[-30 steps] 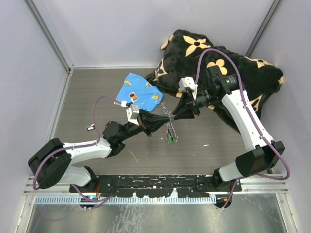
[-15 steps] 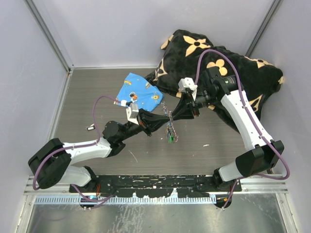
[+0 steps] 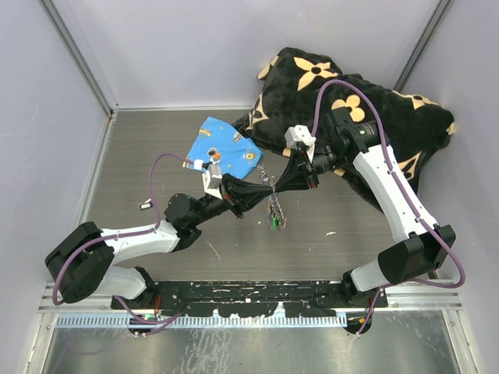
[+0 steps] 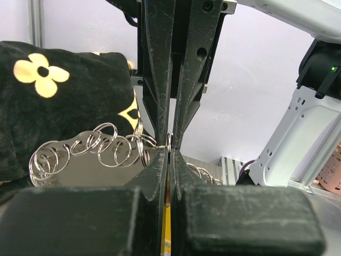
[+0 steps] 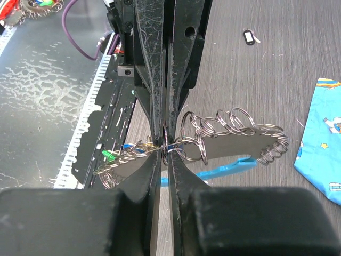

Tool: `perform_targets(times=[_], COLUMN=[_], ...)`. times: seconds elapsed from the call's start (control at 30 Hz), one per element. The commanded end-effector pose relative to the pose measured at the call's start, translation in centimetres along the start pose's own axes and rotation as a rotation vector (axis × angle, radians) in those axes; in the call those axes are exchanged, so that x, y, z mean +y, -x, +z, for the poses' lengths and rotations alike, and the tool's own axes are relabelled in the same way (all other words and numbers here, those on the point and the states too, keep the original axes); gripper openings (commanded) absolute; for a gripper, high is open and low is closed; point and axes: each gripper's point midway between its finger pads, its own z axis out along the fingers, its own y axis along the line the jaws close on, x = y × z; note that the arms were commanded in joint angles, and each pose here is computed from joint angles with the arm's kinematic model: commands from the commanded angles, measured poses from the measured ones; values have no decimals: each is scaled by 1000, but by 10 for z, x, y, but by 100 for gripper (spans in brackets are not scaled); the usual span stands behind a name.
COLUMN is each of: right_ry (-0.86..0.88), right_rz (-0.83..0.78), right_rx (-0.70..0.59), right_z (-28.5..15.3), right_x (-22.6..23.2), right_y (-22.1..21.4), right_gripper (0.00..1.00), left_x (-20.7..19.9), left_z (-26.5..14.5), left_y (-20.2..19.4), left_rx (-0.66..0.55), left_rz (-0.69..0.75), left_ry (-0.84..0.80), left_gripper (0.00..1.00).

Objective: Remove the keys from the keyring
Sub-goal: Remove the key from the keyring.

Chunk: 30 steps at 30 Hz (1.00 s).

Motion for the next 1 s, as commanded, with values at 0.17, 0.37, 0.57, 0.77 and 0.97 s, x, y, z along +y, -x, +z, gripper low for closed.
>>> perform_targets(times=[0.17,0.37,0.57,0.77,0.97], right_ry=[23,30,23,-34,-101], right_rz=[-38,-28,-27,-26,-51], right_rx=[-46,-52,-46,25,134], right_z=[3,4,4,-1,-7], right_x=[10,11,10,1,-7], right_y=[15,16,16,11,5], right_gripper=[13,16,7,2,2], left_x=[-11,-9,-9,-8,-9], left_z=[14,13,13,11,3], left_y=[46,44,44,43,33], left_rx=[-148,-144,-147,-146,-86], left_rz=[49,44,40,40,45], left_ry=[-48,-43,-45,-36,-40], left_gripper=[0,0,0,1,33])
